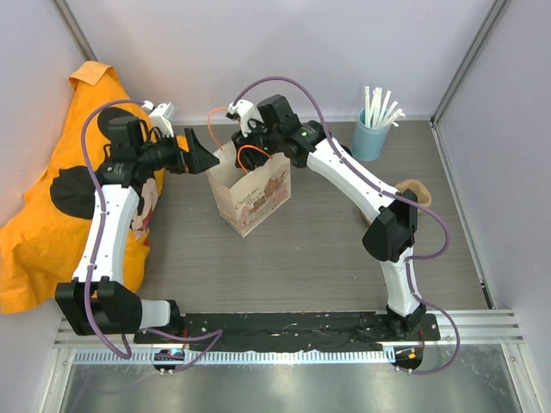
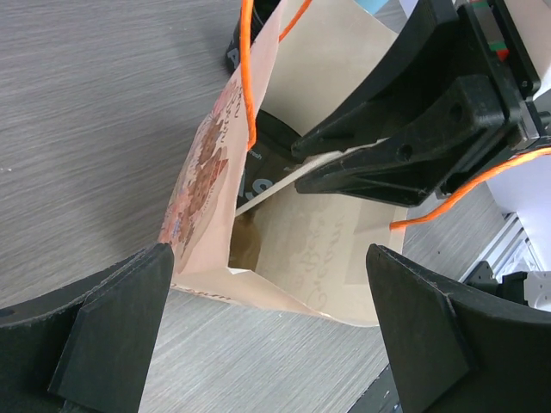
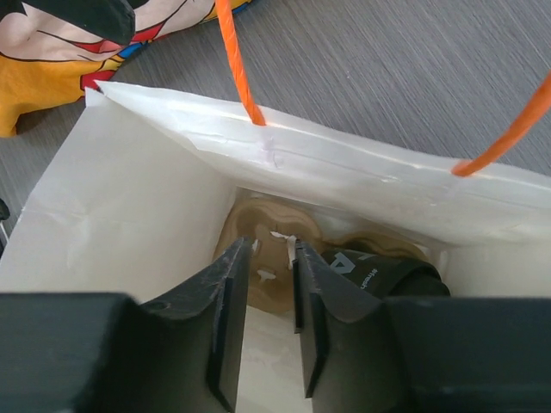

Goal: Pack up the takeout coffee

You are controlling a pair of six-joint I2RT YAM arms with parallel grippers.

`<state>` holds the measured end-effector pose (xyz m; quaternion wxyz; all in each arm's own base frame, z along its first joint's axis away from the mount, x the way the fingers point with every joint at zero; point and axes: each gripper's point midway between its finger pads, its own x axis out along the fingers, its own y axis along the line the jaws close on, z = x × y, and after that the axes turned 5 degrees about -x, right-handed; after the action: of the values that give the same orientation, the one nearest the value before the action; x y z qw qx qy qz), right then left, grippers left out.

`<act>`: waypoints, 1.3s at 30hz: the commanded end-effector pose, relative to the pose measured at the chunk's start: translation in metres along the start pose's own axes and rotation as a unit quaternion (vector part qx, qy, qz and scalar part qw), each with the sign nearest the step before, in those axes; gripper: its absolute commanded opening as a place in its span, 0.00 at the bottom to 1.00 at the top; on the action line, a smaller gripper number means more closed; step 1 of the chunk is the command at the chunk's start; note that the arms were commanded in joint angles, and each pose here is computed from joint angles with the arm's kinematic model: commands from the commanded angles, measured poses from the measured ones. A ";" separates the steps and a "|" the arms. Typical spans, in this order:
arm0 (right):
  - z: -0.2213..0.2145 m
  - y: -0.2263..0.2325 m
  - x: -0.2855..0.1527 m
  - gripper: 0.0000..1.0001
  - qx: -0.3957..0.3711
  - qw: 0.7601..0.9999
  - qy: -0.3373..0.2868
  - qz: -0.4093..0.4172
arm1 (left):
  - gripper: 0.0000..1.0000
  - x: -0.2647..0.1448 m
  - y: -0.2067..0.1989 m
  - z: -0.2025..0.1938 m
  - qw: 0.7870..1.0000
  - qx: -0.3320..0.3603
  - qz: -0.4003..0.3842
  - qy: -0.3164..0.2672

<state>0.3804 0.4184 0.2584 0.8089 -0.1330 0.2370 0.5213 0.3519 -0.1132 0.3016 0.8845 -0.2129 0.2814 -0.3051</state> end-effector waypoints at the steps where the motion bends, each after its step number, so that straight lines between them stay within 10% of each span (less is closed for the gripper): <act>1: 0.032 0.002 -0.021 0.39 -0.025 0.999 -0.039 -0.011 | 1.00 -0.006 -0.011 0.010 0.999 0.016 -0.018 -0.022; 26: 0.109 -0.003 -0.102 0.62 -0.078 0.985 -0.132 -0.078 | 1.00 -0.001 -0.004 0.008 1.000 0.009 -0.014 -0.018; 39: 0.095 -0.107 -0.143 0.61 -0.041 0.967 -0.132 -0.212 | 1.00 0.004 0.005 0.003 1.000 -0.003 0.001 -0.007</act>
<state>0.4408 0.3298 0.3879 0.9035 -0.1451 0.1018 0.3902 0.3527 -0.1135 0.3008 0.8830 -0.2196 0.2817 -0.3045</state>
